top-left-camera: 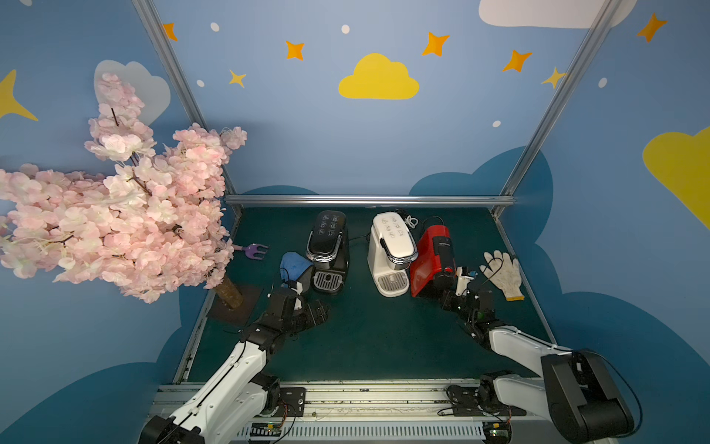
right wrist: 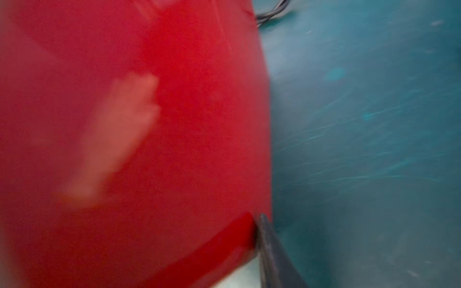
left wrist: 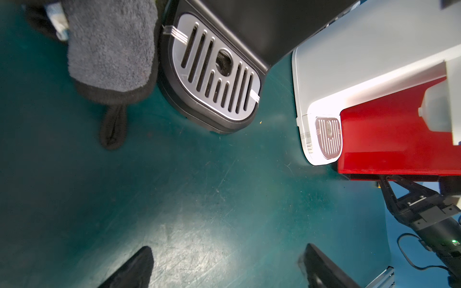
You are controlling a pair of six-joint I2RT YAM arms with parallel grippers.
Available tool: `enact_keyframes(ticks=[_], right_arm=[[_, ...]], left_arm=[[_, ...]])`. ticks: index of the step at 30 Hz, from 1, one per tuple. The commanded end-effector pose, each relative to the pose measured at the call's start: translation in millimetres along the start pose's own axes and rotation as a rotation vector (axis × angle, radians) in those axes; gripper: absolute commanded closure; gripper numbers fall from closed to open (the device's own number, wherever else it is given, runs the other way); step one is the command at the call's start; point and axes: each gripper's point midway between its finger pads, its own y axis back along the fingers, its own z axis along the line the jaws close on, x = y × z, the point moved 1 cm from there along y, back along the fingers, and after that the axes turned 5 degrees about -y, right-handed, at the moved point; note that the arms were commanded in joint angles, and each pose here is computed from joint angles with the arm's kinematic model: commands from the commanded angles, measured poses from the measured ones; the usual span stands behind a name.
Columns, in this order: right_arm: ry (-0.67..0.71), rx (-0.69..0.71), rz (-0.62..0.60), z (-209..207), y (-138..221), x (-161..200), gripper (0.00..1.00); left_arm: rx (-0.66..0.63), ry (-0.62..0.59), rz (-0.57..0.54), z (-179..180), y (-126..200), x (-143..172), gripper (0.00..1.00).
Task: Wipe the surface of a coffee machine
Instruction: Adjust the coffee machine at the center of the board.
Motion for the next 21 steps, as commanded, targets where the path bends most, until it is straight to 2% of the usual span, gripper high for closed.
enact_keyframes(ticks=[1, 4, 6, 12, 17, 21], right_arm=[[-0.055, -0.026, -0.203, 11.6, -0.8, -42.4, 0.77], [-0.048, -0.022, -0.216, 11.7, -4.3, -44.4, 0.80], [-0.046, -0.008, -0.218, 11.6, -4.0, -44.8, 0.89], [-0.013, 0.167, -0.266, -7.0, 11.0, -47.6, 1.00], [-0.040, 0.356, -0.334, -32.0, 36.0, -62.8, 1.00], [-0.049, 0.407, -0.359, -33.5, 46.3, -73.6, 1.00]], left_arm=[[0.014, -0.026, -0.015, -8.5, 3.6, -8.7, 0.05], [0.015, -0.033, -0.010, -11.3, 7.3, -9.8, 0.05], [0.009, -0.038, -0.018, -10.0, 8.6, -10.3, 0.05], [0.003, -0.040, -0.020, -8.9, 11.3, -9.4, 0.04], [0.006, -0.042, -0.019, -10.4, 12.3, -10.2, 0.04], [0.009, -0.043, -0.015, -10.6, 11.6, -9.3, 0.04]])
